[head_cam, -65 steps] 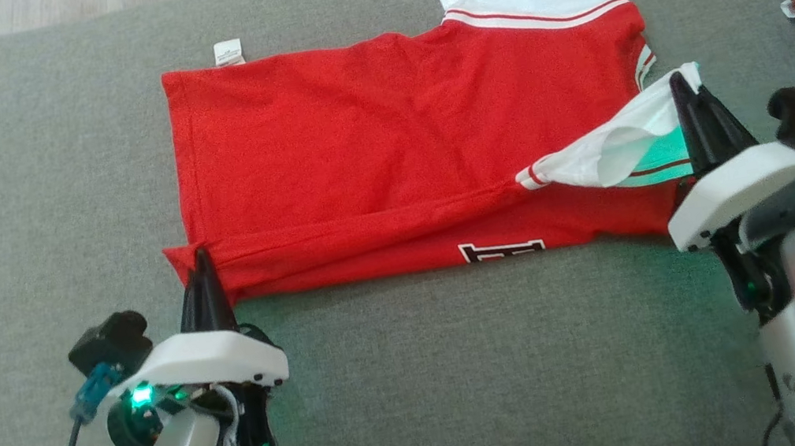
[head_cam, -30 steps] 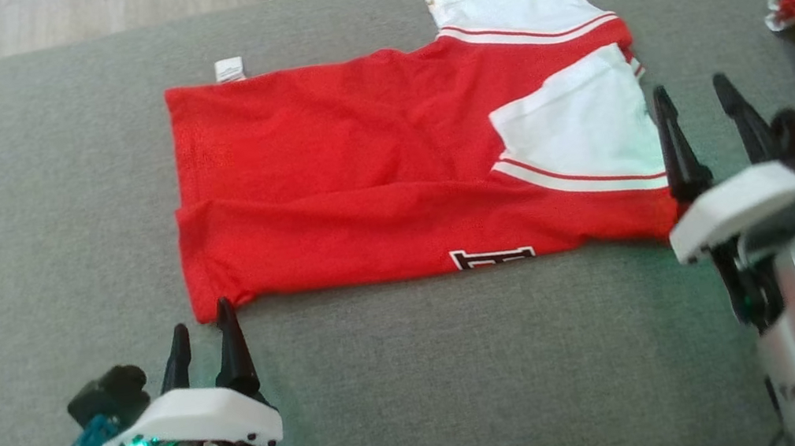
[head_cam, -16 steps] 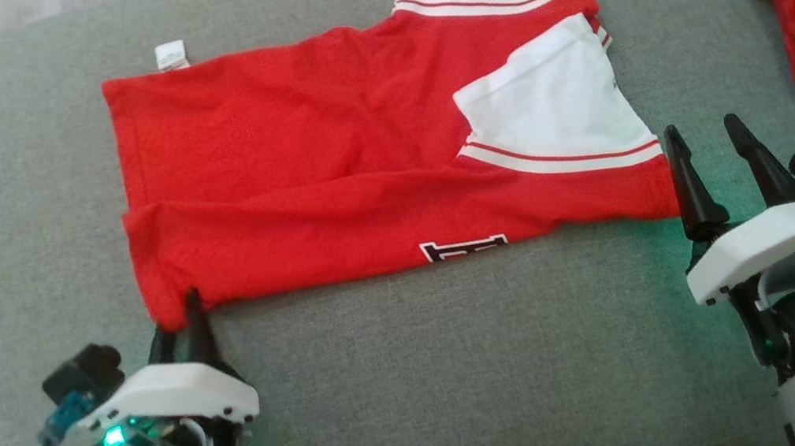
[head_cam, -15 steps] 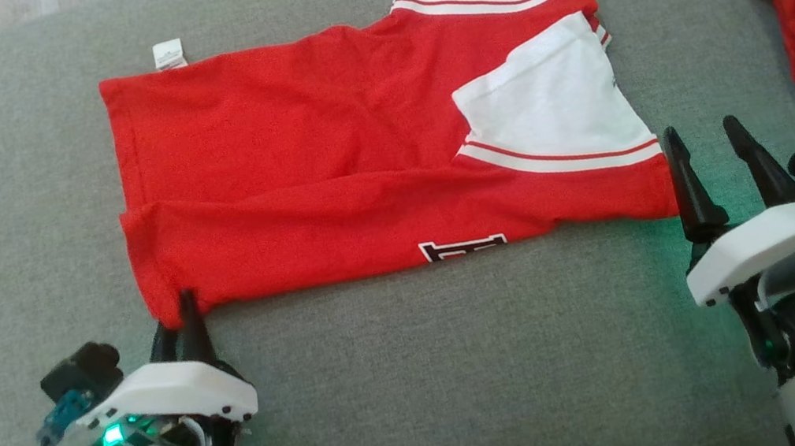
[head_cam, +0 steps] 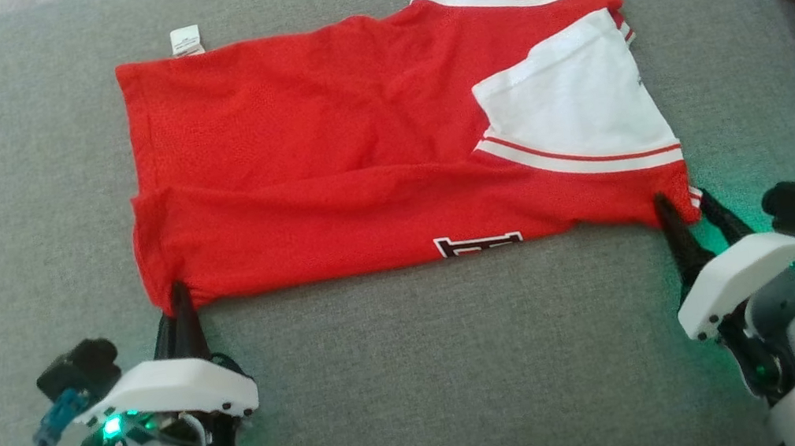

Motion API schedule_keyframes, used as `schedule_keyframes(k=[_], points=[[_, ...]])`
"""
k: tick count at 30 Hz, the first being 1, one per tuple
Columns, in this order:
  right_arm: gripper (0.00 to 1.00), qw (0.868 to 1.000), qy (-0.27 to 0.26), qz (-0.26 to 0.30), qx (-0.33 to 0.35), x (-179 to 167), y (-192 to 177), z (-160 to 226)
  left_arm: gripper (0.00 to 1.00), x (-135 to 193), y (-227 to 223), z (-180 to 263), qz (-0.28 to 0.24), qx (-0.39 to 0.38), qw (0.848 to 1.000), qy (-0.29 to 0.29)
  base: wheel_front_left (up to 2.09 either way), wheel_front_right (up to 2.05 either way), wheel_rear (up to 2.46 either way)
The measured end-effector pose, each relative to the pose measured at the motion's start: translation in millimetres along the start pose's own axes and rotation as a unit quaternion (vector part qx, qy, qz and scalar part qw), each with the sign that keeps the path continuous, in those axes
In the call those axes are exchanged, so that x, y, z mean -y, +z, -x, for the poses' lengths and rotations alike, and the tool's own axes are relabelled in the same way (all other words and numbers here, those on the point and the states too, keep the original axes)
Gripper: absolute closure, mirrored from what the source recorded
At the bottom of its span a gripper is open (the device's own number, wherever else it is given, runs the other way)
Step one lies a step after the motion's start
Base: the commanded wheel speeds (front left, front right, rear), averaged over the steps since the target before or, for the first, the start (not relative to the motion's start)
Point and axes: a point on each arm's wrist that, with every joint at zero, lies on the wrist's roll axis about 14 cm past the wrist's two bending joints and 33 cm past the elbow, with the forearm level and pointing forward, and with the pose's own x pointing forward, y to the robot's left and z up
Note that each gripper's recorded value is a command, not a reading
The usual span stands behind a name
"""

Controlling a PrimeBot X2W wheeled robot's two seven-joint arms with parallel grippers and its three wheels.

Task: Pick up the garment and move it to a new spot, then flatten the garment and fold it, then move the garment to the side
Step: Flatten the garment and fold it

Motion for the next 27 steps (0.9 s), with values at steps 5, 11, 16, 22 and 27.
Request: schedule_keyframes(k=[5,11,16,22,27], points=[[1.00,0.999,0.010,-0.030,0.009,-5,10,-8,1.00,0,8,2,-0.002,0.010,1.000,-0.008,0.00,0.00,0.00],[1.00,0.997,0.008,-0.015,0.069,-4,59,-9,1.00,10,30,8,-0.006,0.046,0.998,-0.038,0.00,0.00,0.00],[1.00,0.996,0.003,0.005,0.089,-4,84,5,1.00,21,41,23,-0.004,0.069,0.996,-0.059,0.00,0.00,0.00],[1.00,0.999,-0.022,0.006,0.035,13,42,40,1.00,13,-1,55,0.000,0.022,0.998,-0.051,0.00,0.00,0.00],[1.00,0.999,-0.044,-0.010,-0.012,29,1,64,1.00,0,-30,73,0.005,-0.011,1.000,-0.026,0.00,0.00,0.00]])
